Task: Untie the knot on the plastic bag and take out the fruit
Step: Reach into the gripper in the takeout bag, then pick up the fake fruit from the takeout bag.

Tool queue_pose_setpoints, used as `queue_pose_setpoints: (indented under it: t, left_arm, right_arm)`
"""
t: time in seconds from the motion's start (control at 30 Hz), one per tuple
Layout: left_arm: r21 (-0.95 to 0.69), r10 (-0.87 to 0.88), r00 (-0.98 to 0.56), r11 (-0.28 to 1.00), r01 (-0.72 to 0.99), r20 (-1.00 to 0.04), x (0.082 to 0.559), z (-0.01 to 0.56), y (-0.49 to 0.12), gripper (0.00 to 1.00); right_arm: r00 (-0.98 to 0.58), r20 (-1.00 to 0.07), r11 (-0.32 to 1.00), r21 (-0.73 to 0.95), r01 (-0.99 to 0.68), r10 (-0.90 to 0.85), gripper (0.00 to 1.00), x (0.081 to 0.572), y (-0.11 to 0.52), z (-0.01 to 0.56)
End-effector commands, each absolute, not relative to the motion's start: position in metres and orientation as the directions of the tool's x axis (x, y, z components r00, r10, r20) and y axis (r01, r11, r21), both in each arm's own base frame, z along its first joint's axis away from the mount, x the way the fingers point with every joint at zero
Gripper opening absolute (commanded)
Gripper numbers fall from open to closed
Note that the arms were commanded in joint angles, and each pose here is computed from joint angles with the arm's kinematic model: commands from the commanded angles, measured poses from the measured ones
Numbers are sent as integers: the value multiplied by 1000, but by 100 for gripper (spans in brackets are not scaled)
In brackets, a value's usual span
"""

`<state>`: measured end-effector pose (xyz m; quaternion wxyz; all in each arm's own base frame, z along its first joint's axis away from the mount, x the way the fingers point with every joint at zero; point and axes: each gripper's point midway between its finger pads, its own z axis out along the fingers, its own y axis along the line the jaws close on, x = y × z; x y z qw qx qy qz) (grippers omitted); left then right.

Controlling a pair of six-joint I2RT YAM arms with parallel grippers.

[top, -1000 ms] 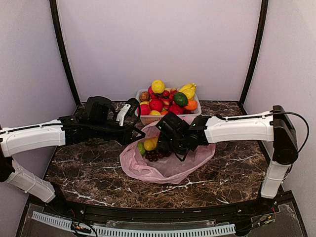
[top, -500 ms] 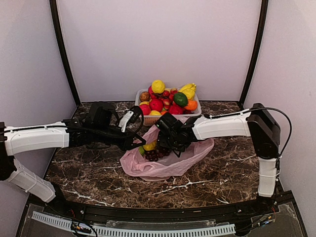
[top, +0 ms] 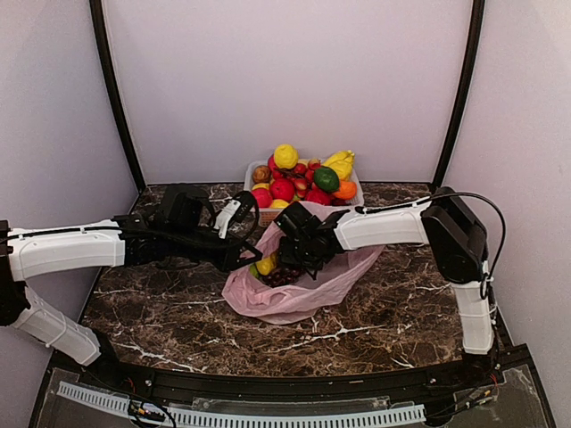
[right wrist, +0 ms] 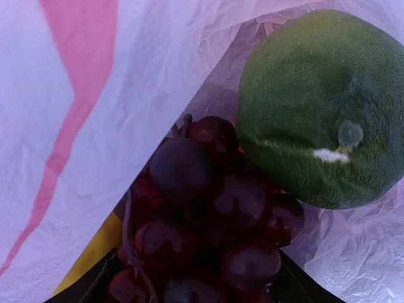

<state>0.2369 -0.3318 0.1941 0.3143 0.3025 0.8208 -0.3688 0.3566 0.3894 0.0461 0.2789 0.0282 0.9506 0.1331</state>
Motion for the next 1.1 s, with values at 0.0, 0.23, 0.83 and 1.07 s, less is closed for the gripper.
queue_pose_setpoints:
  t: [0.0,0.23,0.83,1.07]
  left_arm:
    - [-408,250,-632,582,703,-733,240,200,-326,1]
    - [-416,201,-666,643,643,-718,252,196,-320,1]
    - [-407,128,-693,728,551,-709,284,204,-305,1]
    - [-414,104,-696,738,533,-710,292,209,-302,1]
  right_arm:
    - [-855,-514,969,241,-60,74,62,360,391,36]
    - [-813,-581,943,283,-174,24,22,360,400,65]
    - [-682,-693,828,225,-514,-235,10,275,396,157]
    - [-613,-760,770,252,-586,-217,11,250,404,207]
